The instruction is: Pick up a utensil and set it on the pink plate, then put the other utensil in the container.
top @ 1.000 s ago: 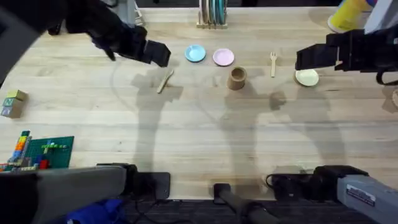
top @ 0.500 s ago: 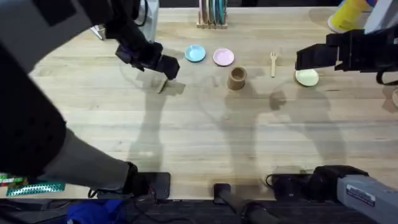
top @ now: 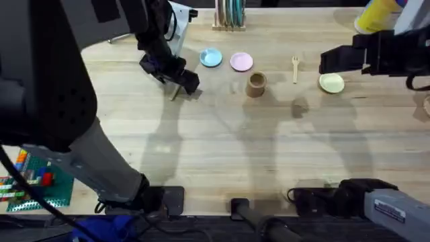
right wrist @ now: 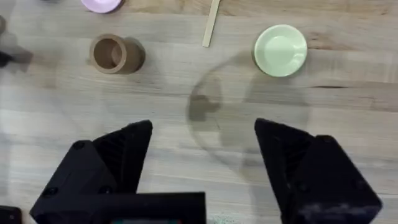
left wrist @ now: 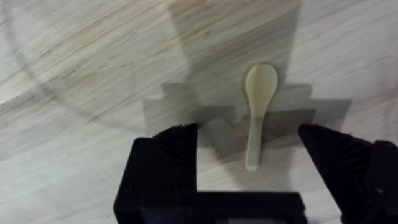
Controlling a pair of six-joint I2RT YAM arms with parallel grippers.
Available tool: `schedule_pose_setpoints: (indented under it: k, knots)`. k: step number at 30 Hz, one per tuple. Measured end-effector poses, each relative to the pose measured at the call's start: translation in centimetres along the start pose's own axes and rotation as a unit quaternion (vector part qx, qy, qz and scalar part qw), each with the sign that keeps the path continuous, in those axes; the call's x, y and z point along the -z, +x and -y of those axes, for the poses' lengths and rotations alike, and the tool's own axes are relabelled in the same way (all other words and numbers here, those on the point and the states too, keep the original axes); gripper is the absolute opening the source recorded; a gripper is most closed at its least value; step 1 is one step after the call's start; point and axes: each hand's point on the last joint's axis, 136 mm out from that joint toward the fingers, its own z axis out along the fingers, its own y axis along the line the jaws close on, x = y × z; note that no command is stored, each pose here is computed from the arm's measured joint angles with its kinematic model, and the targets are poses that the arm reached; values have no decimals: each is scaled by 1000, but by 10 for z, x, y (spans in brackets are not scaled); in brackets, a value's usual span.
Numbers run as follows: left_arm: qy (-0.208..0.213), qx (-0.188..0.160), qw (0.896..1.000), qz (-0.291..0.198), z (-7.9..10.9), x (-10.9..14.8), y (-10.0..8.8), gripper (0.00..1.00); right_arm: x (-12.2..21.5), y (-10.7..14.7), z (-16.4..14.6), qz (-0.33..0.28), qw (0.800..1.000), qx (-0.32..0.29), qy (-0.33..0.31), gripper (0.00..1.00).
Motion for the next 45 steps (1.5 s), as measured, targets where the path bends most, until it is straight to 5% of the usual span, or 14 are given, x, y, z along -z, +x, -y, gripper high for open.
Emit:
schedule_pose_setpoints:
  k: [4, 10, 15, 18, 34, 45]
  knots:
    - [-2, -1, 1000, 0, 0, 0, -1, 984, 0, 0, 0, 0, 1000, 0, 0, 997]
    - [-5, -4, 1000, -2, -2, 0, -2, 742, 0, 0, 0, 0, 1000, 0, 0, 997]
    - [-1, -4, 1000, -7, 0, 0, 1, 247, 0, 0, -1, 0, 1000, 0, -3, 997]
    - [4, -5, 1000, -6, 2, 0, 0, 56, 0, 0, -1, 0, 1000, 0, -3, 998]
    - [13, 11, 1000, -5, 5, 11, -4, 45, 0, 0, -1, 0, 1000, 0, -3, 998]
    - [-16, -14, 994, 111, 11, 108, -56, 43, 0, 0, -1, 1, 1000, 0, -3, 998]
